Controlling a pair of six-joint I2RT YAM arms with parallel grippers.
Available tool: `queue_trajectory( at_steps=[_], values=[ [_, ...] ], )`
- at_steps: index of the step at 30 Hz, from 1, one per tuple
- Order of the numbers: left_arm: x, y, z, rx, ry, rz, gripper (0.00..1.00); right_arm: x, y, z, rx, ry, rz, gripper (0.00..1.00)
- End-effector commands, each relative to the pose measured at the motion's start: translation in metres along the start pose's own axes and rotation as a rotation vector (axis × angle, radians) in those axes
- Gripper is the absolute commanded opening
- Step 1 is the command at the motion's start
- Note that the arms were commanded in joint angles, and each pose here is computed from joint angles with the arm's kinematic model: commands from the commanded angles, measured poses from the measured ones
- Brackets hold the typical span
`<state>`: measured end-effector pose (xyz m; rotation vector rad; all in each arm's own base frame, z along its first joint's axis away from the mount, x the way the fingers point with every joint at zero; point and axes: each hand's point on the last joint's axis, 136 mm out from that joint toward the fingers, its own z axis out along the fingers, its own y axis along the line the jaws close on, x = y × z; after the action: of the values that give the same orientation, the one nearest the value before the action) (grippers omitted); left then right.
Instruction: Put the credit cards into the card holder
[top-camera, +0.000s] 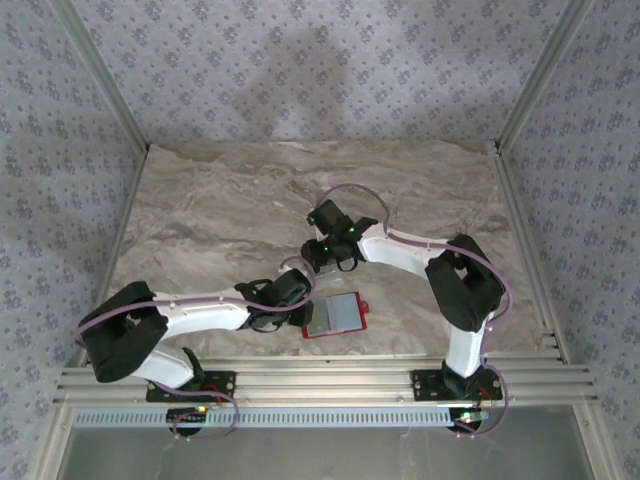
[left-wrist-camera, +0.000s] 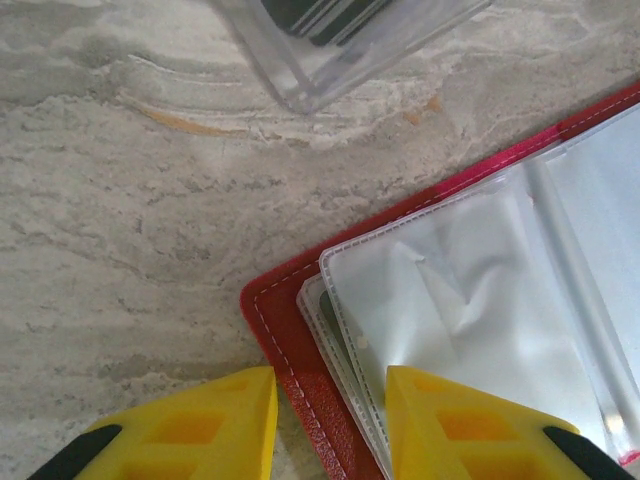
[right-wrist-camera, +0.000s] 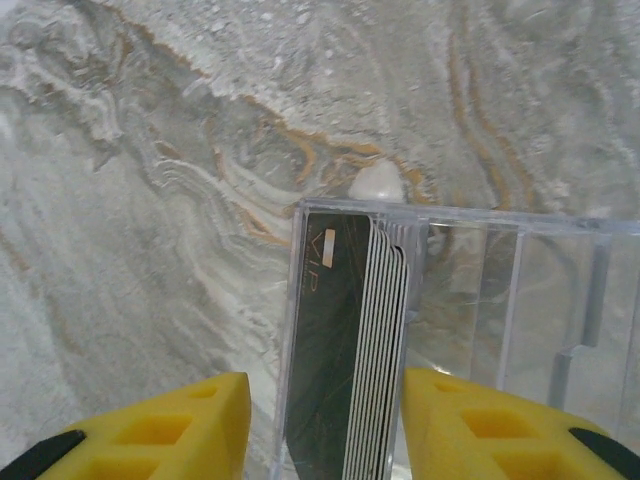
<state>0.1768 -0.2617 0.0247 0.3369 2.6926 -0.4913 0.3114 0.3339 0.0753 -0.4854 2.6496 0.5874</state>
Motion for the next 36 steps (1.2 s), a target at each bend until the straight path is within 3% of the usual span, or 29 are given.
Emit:
queue_trajectory(
  at_steps=[1,8,18,29,36],
  values=[
    [0.008,0.007,-0.003,-0.029,0.023,0.02,0.33,-0.002,0.015,-0.009,-0.113,-0.001,-0.007,0.44],
    [0.008,0.008,-0.004,-0.024,0.016,0.009,0.33,-0.001,0.019,-0.009,-0.201,0.013,0.019,0.43],
    [0.007,0.01,-0.007,-0.011,0.009,-0.008,0.33,0.002,0.013,0.001,-0.192,0.035,0.025,0.29],
    [0.007,0.01,-0.007,0.005,0.013,-0.019,0.33,-0.001,0.021,-0.004,-0.257,0.034,0.039,0.24],
    [0.007,0.012,-0.007,0.01,0.013,-0.025,0.33,0.009,0.016,-0.006,-0.277,0.05,0.063,0.15]
  ],
)
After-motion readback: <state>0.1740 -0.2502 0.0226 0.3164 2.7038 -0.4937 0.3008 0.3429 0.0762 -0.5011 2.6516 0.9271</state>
